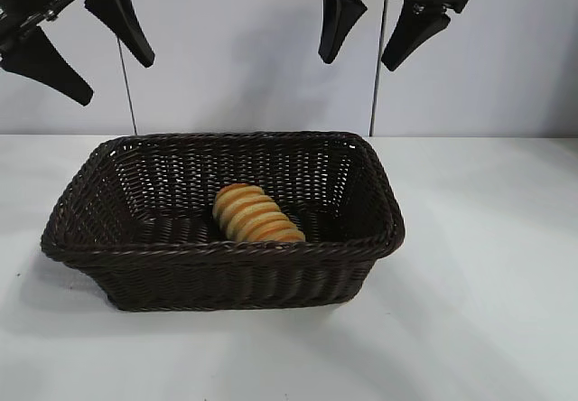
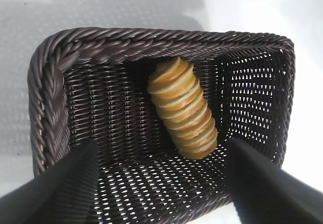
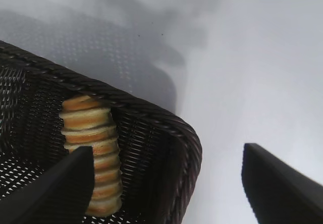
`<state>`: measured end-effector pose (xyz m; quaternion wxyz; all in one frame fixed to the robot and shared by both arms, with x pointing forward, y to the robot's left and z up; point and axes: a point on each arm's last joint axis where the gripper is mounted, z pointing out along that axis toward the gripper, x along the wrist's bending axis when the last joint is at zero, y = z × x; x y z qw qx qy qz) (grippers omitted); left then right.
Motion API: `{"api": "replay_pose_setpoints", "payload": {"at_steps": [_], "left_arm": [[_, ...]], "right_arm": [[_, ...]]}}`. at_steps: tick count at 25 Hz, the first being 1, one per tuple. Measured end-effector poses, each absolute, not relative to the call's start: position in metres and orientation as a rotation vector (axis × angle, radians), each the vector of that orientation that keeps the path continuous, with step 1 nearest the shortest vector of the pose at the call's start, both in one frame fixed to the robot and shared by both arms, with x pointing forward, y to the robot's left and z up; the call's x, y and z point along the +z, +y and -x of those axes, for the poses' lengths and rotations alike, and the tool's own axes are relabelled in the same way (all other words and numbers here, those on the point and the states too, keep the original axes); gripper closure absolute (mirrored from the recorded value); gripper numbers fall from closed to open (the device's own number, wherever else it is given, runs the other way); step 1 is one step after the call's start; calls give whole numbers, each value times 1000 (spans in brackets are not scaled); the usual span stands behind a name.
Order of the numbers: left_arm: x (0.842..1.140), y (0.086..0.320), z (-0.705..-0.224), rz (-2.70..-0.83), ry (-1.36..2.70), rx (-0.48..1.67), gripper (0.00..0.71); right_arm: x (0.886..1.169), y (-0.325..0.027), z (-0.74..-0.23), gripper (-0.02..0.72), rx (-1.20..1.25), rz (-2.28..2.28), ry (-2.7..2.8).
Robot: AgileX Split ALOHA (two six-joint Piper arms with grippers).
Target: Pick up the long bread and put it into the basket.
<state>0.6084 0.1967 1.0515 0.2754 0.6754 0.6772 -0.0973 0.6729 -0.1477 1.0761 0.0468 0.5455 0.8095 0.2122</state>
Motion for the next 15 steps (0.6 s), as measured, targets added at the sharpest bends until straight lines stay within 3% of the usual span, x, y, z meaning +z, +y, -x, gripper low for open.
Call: {"api": "replay_pose_setpoints", "payload": {"at_steps": [15], "left_arm": [[1051, 197, -608, -1815, 1820, -262, 196]], "right_arm": [[1076, -147, -673, 125, 661, -1670, 2474]]}}
